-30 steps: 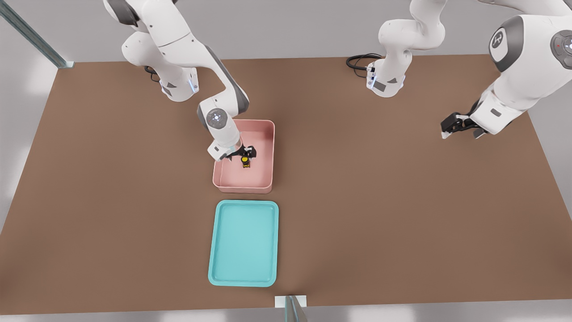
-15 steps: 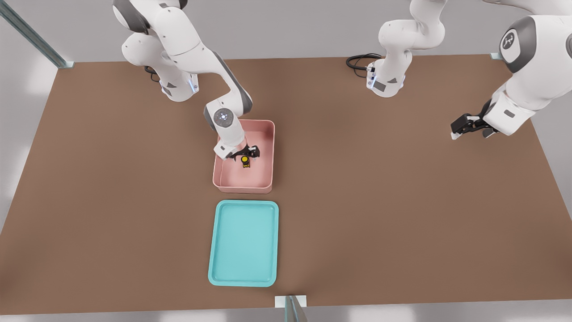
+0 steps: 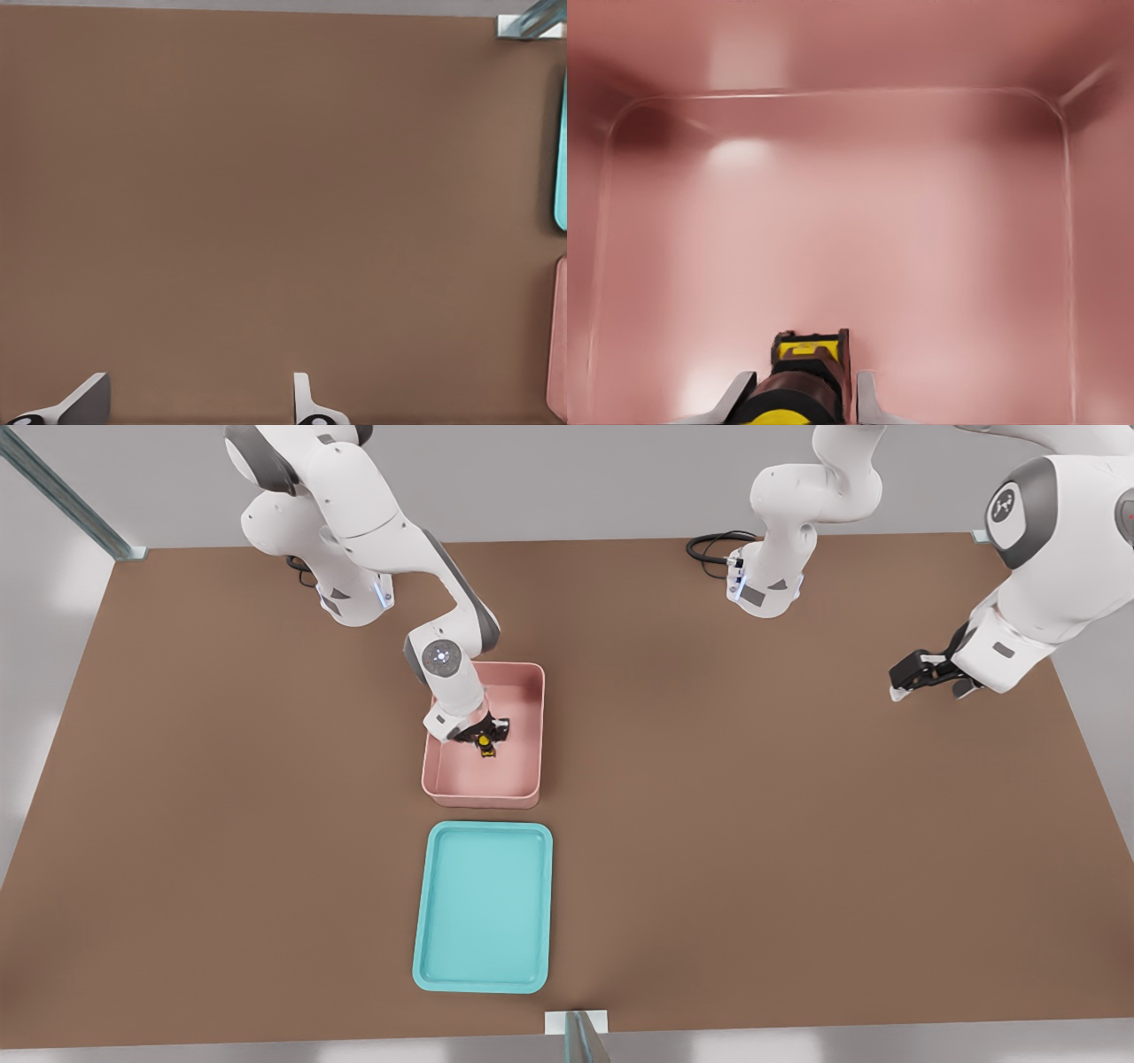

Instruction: The left arm remains still, and the right arm places the button from the box into the tray

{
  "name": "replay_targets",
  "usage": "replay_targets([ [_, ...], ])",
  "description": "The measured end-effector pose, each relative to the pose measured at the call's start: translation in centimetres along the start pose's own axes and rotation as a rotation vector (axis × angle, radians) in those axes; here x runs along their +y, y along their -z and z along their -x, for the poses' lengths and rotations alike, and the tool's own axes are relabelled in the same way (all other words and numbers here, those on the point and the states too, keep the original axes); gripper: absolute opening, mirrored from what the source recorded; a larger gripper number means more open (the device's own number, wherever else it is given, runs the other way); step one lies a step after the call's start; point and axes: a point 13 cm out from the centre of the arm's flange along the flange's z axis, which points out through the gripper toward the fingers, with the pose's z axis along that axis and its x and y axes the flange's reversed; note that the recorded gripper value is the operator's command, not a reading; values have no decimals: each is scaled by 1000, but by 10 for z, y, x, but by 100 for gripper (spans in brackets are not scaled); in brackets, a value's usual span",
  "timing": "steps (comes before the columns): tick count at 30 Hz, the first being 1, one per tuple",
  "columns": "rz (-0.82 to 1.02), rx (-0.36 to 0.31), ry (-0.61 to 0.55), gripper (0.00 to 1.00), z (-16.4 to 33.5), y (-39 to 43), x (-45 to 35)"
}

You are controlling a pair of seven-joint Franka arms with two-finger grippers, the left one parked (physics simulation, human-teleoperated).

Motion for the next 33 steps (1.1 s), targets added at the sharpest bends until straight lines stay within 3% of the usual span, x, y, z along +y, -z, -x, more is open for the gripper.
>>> replay_targets([
  [9, 40, -14, 9, 46, 25, 33, 25],
  [17, 140, -114, -3, 46, 178, 140, 77],
  [22, 134, -155, -21, 46, 281, 112, 76],
  [26, 117, -147, -40, 46, 324, 64, 40],
  [27, 119, -143, -39, 100, 327, 60, 35],
  [31, 142, -139, -4, 100, 334, 72, 36],
  [33, 163, -189, 54, 100, 348, 200, 33],
])
